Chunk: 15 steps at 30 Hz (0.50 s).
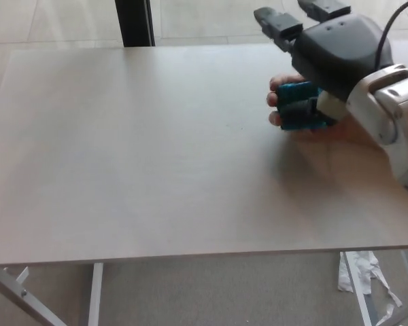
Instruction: The robot uses its right hand to pick up a cube kept in the middle of the desk infront of it and hands it to a person
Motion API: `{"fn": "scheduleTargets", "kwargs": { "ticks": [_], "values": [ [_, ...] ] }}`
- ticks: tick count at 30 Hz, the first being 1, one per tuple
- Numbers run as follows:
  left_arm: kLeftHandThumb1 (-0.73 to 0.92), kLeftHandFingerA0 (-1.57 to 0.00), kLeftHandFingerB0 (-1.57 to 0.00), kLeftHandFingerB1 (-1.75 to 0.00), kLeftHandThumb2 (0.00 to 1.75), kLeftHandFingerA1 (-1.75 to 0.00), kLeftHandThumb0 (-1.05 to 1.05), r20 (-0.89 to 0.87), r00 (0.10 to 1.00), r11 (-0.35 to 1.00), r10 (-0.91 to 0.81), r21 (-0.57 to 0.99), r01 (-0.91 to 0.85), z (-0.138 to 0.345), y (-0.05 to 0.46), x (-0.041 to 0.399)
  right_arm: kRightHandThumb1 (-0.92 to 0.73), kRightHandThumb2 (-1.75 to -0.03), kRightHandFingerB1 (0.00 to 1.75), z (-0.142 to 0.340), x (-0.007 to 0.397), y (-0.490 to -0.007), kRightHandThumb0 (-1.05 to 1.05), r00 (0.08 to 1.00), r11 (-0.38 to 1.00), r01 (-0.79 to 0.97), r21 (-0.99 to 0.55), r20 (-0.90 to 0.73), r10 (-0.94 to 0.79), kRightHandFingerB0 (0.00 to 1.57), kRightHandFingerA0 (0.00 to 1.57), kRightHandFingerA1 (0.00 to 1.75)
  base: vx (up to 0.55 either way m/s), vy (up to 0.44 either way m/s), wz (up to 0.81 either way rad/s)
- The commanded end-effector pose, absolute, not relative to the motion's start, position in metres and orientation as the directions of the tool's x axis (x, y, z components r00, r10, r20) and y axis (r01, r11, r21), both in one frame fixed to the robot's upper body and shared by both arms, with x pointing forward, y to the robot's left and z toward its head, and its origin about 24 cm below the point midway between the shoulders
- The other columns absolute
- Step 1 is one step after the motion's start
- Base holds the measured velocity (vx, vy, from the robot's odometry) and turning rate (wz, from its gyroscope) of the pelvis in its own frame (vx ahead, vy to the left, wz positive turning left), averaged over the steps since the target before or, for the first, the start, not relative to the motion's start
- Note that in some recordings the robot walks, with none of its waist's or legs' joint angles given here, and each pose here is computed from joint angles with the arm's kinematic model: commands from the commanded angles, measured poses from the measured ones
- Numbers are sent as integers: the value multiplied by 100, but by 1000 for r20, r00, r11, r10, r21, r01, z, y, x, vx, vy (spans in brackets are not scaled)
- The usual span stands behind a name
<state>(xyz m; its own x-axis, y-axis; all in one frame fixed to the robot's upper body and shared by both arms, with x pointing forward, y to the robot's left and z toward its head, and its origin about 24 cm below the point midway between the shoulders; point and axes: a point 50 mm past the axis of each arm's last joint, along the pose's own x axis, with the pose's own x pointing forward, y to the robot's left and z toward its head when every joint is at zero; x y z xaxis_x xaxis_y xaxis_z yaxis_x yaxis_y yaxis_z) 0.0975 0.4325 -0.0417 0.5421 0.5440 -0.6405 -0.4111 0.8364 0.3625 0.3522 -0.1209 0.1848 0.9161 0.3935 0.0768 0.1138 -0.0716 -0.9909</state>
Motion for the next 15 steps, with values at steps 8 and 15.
{"fn": "scheduleTargets", "kwargs": {
  "ticks": [8,15],
  "values": [
    [78,-70,-50,-44,63,-51,-84,-635,507,806,583,372,-461,-37,442,83,-56,-58,28,286,207,-261,-61,853,284,451,-846,502,142,22,20,39,0,0,0],
    [76,-73,-49,-43,63,-52,-83,-645,492,801,584,358,-480,-39,441,78,-55,-58,38,257,130,-348,-63,734,283,679,-678,621,-275,60,76,48,0,0,0]
  ]
}}
